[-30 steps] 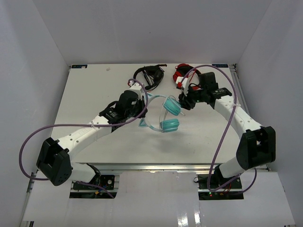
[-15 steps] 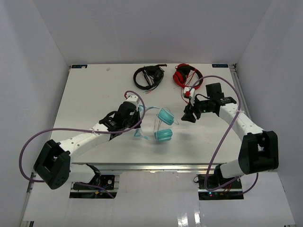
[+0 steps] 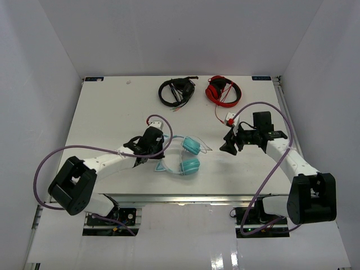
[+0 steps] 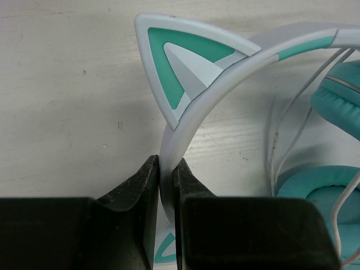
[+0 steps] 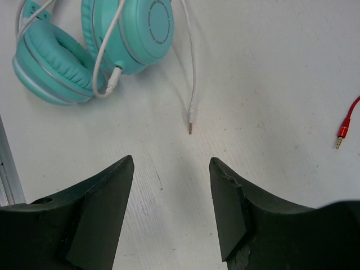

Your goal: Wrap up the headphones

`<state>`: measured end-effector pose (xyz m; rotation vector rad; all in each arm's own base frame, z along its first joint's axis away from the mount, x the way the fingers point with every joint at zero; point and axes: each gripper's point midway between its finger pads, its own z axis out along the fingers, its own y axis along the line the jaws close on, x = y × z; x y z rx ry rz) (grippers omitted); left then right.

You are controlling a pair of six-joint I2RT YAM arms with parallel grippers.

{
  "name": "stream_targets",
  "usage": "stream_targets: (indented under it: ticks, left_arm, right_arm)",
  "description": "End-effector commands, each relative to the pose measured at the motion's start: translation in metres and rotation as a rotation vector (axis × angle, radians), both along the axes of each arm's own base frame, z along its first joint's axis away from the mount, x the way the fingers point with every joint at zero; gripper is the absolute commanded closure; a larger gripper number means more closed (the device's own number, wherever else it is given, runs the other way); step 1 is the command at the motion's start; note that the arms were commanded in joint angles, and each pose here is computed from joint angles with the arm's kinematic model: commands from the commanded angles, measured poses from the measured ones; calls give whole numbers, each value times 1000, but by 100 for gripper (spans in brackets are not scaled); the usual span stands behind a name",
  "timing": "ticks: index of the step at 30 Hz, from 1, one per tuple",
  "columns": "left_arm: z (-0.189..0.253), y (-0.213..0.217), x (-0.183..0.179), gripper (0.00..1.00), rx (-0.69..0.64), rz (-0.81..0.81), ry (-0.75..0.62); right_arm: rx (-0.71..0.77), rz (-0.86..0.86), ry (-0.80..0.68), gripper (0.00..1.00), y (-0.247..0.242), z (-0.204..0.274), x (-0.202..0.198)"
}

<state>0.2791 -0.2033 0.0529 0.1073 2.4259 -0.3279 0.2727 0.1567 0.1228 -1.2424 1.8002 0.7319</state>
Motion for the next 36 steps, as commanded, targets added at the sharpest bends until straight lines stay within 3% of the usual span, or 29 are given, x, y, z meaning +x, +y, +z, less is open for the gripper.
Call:
stream_targets:
  ticks: [1, 9, 17, 21, 28, 34, 36]
  left_arm:
    - [27, -15, 40, 100, -93, 70, -71]
    - [10, -20, 64, 100, -115, 116, -6]
    - [-3, -15, 79, 98, -41, 185, 59]
    - [-1, -14, 81, 77, -32, 189, 67]
    - [19, -20, 84, 51, -60, 154, 50]
    - [74, -30, 82, 27, -136, 67, -46]
    - [95, -30, 76, 23, -155, 21, -85]
  right_arm:
    - [56, 7, -53, 37, 1, 10, 4]
    - [55, -11, -41, 36, -6, 1, 4]
    - [54, -20, -41, 36, -8, 0, 5]
    - [53, -32, -44, 36, -12, 0, 6]
    - [71, -60, -45, 36, -20, 4, 8]
    - [54, -114, -93, 36, -31, 16, 12]
    - [29, -149, -97, 35, -36, 18, 13]
